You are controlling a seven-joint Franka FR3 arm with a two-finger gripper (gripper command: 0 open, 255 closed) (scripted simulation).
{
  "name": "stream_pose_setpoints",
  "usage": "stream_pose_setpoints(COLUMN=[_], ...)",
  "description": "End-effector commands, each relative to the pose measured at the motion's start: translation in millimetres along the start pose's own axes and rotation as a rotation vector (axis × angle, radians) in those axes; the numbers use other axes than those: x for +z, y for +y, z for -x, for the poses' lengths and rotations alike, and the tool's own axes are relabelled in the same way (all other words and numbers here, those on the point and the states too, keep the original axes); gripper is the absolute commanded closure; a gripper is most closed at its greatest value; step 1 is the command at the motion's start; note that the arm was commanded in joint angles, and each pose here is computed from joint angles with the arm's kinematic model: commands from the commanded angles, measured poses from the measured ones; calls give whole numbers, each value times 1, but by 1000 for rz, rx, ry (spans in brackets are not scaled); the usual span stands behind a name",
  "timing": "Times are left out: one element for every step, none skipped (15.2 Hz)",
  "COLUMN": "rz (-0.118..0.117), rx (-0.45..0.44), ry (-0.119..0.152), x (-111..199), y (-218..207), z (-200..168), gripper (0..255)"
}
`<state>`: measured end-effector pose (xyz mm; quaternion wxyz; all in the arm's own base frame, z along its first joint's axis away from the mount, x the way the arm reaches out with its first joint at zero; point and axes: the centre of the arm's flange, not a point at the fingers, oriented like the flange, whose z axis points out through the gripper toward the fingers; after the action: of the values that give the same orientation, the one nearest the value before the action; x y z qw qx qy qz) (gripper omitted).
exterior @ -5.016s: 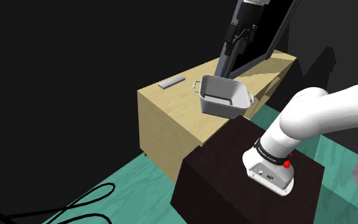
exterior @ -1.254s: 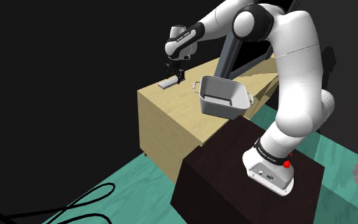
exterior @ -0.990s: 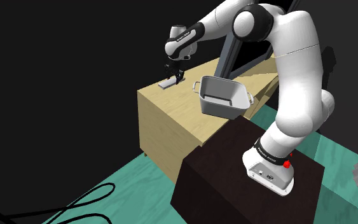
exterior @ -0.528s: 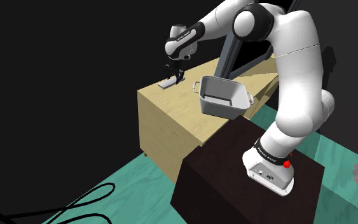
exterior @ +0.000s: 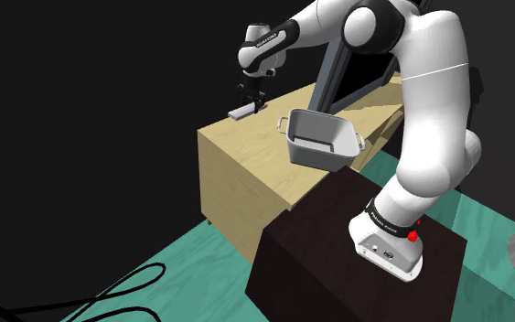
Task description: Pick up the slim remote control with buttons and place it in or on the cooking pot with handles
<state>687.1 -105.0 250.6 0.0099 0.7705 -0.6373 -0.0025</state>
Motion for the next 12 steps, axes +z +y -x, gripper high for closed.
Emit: stream_pose_setpoints(rz=[0, 0, 0, 0, 0, 0, 0, 0, 0, 0, 0, 0], rx=[0, 0, 0, 0, 0, 0, 0, 0, 0, 0, 0, 0], ry=[0, 0, 0, 0, 0, 0, 0, 0, 0, 0, 0, 0], x=[-11, -16, -21, -26, -32, -37, -42, -48, -53, -58, -63, -69], y=[0, 1, 1, 1, 1, 1, 1, 1, 1, 1, 1, 1], z=[0, 0, 0, 0, -1, -1, -1, -1, -1, -1, -1, -1], gripper=[255, 255, 255, 255, 255, 255, 255, 255, 255, 255, 255, 255])
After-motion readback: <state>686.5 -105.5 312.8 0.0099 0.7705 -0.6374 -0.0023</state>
